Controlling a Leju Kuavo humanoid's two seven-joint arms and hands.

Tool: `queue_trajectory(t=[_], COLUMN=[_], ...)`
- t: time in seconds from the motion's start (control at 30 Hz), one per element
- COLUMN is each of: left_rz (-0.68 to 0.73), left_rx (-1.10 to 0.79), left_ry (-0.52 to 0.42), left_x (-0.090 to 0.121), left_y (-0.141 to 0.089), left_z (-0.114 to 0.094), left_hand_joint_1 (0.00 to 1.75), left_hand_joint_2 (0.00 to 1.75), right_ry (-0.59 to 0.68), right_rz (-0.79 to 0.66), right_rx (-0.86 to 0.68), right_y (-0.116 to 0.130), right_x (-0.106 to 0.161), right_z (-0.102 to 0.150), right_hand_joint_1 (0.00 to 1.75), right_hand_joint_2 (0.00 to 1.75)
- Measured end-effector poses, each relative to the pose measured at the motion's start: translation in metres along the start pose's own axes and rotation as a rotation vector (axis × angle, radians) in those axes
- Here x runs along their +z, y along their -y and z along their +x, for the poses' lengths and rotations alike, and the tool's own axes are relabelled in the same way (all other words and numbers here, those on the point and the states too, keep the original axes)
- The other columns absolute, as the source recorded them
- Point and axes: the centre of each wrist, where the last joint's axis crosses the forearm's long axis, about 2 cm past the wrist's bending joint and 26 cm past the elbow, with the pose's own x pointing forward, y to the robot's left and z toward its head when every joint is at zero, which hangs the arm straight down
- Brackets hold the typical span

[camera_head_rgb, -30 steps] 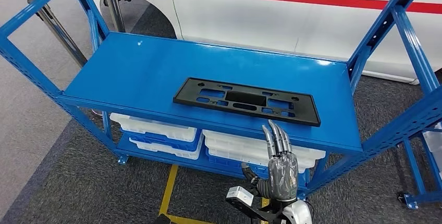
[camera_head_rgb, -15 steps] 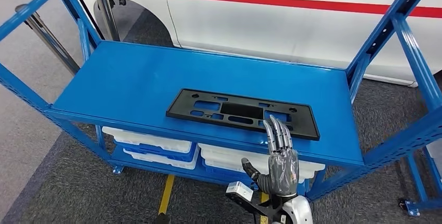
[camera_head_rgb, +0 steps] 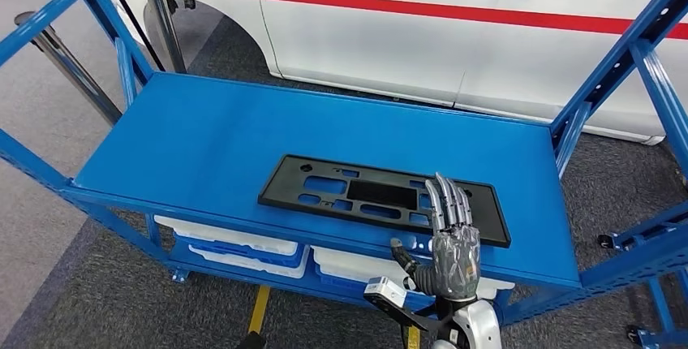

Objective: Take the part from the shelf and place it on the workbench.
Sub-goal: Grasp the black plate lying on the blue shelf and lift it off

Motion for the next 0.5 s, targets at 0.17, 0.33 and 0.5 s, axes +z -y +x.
queue_trajectory(t=[0.17, 0.33, 0.5], left_rz=[0.001, -0.001, 0.001], left_rx=[-0.005, -0.004, -0.006], left_ry=[0.004, 0.0, 0.001], left_x=[-0.001, 0.0001, -0.0003], left_y=[-0.0013, -0.0002, -0.0013], left_z=[0.0016, -0.0003, 0.0003], left_hand_joint_1=[0.0, 0.0, 0.0], left_hand_joint_2=[0.0, 0.0, 0.0], right_ry=[0.011, 0.012, 0.015], right_rz=[-0.003, 0.005, 0.01], right_rx=[0.018, 0.035, 0.051], right_y=[0.0017, 0.0027, 0.0039], right_x=[-0.0029, -0.0016, -0.0016], right_z=[-0.0026, -0.005, -0.0074], right_hand_joint_1=[0.0, 0.0, 0.0], right_hand_joint_2=[1.75, 1.75, 1.75])
